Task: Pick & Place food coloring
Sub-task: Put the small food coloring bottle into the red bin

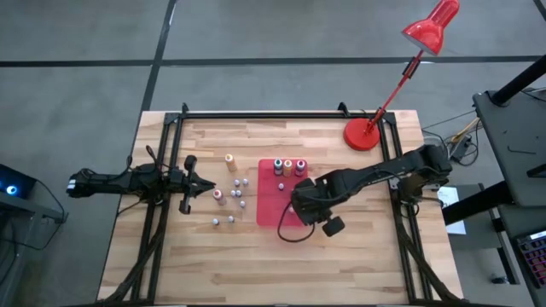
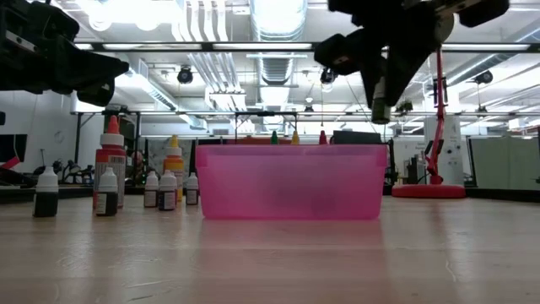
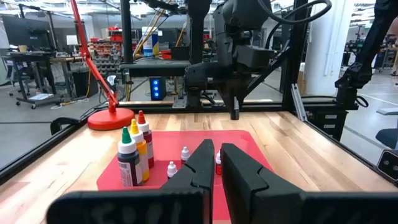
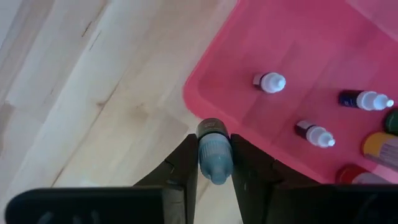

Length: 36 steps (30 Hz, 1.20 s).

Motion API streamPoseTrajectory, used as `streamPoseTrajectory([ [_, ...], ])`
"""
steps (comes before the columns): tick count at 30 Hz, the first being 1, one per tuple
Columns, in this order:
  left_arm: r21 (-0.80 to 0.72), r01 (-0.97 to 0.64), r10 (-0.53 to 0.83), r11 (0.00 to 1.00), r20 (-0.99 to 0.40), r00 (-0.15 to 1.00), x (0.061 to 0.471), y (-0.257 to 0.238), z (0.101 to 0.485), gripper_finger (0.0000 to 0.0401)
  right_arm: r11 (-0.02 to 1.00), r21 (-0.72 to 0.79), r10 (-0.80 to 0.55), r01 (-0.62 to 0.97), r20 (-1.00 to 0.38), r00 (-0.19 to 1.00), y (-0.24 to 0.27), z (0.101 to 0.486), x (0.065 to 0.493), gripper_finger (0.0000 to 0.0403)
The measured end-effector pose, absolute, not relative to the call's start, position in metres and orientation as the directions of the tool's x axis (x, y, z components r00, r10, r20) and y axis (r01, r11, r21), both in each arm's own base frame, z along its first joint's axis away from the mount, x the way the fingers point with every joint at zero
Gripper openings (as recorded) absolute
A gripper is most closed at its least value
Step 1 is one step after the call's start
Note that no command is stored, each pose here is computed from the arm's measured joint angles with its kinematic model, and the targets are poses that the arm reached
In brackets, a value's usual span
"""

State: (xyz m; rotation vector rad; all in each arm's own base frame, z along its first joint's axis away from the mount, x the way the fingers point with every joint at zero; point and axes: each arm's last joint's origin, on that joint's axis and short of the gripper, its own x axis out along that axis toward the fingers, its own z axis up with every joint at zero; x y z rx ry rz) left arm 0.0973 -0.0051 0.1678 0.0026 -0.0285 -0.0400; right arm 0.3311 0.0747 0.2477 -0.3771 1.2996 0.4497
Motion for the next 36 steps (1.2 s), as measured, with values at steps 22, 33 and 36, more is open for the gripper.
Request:
streamPoseTrajectory([
  [22,0.003,0.04,-0.04,0.999,0.024,0.999,0.098,-0.005,0.167,0.0003,0.8,-0.029,0.077,-0.599,-0.986,0.15,0.059,0.219,0.36,0.0069],
  [33,0.003,0.04,-0.04,0.999,0.018,0.999,0.098,-0.005,0.167,0.0003,0.659,-0.05,0.073,-0.75,-0.989,0.13,0.059,0.202,0.369,0.0069],
  [36,0.003,0.04,-0.04,0.999,0.017,0.999,0.098,-0.005,0.167,0.0003,0.665,-0.039,0.067,-0.745,-0.991,0.112,0.057,0.194,0.372,0.0069],
])
